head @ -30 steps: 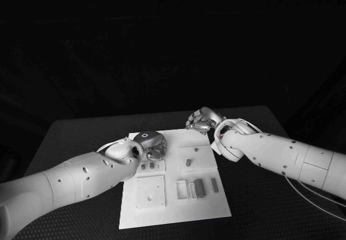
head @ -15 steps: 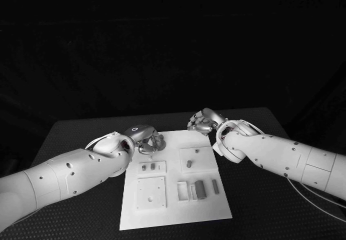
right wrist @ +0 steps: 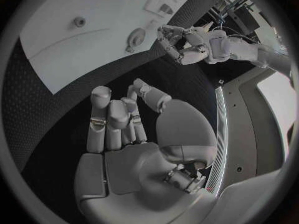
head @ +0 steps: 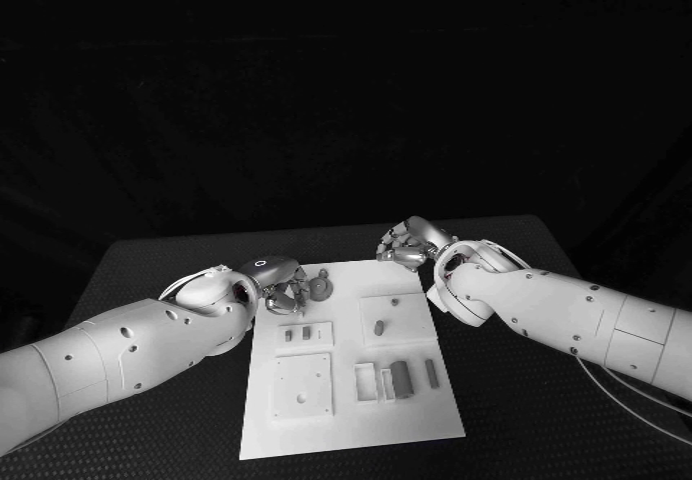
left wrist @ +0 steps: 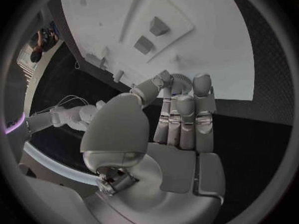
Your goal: Assemble the parts on the task board
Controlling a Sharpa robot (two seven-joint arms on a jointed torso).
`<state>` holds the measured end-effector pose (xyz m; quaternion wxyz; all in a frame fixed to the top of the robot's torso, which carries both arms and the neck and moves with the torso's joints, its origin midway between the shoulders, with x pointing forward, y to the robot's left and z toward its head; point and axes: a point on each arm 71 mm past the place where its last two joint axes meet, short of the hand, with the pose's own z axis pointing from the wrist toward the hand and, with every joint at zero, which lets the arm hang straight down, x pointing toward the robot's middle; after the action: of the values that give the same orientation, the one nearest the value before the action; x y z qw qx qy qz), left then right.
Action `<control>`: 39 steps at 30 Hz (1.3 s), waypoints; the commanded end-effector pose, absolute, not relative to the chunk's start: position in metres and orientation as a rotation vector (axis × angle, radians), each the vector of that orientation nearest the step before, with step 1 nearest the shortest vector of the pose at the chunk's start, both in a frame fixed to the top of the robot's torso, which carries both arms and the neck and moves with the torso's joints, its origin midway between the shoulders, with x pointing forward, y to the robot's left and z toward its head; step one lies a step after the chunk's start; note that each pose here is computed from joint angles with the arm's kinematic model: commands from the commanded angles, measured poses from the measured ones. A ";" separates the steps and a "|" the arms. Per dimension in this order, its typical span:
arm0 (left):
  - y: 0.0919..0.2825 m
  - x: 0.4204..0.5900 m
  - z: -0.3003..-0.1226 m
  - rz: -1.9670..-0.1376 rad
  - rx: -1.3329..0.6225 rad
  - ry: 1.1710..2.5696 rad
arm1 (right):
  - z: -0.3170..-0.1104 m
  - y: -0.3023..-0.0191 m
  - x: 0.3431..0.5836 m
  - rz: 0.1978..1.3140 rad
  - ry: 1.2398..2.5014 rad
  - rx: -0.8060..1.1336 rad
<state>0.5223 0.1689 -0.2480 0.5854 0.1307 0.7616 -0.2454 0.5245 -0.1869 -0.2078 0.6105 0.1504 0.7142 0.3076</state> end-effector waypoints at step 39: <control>0.164 0.518 -0.262 -0.501 0.438 1.862 | -0.207 -0.186 0.525 0.714 1.647 0.336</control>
<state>0.5203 0.1652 -0.2578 0.5653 0.1749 0.7762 -0.2177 0.5247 -0.1872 -0.2079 0.6106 0.1507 0.7142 0.3071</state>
